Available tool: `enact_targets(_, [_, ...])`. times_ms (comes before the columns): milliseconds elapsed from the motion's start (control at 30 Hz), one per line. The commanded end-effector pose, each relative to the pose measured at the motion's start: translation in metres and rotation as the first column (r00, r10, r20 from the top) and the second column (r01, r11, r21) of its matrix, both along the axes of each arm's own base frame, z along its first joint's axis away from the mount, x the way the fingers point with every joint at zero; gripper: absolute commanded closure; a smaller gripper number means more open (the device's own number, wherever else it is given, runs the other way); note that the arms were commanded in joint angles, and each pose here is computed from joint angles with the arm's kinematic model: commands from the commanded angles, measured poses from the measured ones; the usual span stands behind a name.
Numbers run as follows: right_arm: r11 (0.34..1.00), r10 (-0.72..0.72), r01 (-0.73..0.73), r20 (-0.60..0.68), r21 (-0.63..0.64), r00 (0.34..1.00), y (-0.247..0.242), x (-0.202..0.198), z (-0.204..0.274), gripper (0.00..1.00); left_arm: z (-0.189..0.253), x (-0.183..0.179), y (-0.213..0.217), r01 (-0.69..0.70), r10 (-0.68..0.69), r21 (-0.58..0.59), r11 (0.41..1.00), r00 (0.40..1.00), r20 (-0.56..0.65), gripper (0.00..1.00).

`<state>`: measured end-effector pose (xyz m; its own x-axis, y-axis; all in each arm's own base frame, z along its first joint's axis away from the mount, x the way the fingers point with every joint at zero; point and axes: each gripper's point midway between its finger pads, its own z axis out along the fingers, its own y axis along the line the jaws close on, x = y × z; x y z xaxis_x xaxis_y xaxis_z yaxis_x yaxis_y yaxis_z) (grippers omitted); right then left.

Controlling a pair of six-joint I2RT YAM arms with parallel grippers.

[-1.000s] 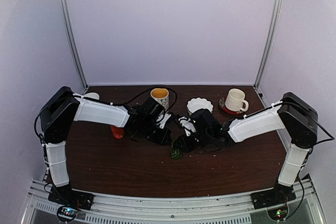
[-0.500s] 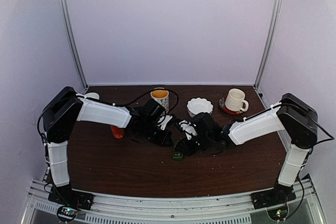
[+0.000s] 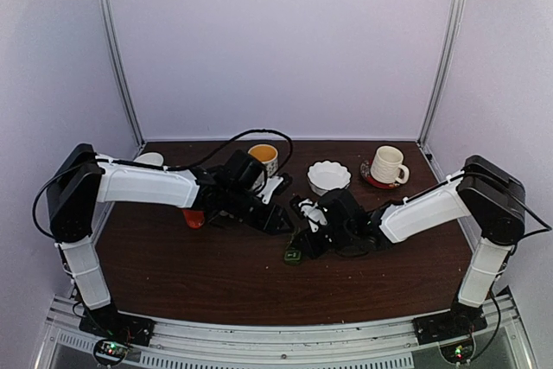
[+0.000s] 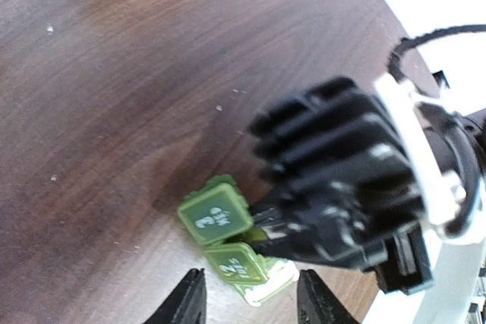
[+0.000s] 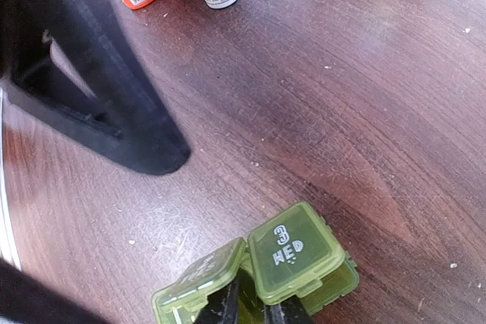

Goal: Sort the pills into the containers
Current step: Hold the pill container at the center of the board, then open the lid of the pill container in the compartment.

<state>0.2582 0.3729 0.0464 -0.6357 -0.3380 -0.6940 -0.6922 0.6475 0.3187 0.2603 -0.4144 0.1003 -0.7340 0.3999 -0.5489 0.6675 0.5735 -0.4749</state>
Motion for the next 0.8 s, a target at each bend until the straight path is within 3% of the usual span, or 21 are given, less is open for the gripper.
enact_targets(0, [0.999,-0.016,0.015,-0.028,-0.035,0.999,-0.009,-0.006,-0.013,0.90,0.007,-0.008,-0.007,0.016,-0.018,-0.064,0.998,1.000,-0.018,0.54])
enact_targets(133, [1.000,-0.017,0.016,-0.032,-0.015,0.999,-0.007,-0.007,-0.011,1.00,-0.006,-0.010,-0.008,0.018,-0.020,-0.041,0.999,0.998,-0.052,0.53])
enact_targets(433, [1.000,-0.011,0.011,-0.046,0.007,0.999,-0.005,-0.009,-0.011,1.00,-0.023,-0.019,-0.017,0.050,-0.050,-0.004,0.999,0.994,-0.095,0.46])
enact_targets(767, [1.000,-0.010,0.011,-0.052,0.023,0.999,-0.003,-0.009,-0.009,1.00,-0.033,-0.015,-0.020,0.034,-0.028,0.084,0.996,0.997,-0.072,0.46])
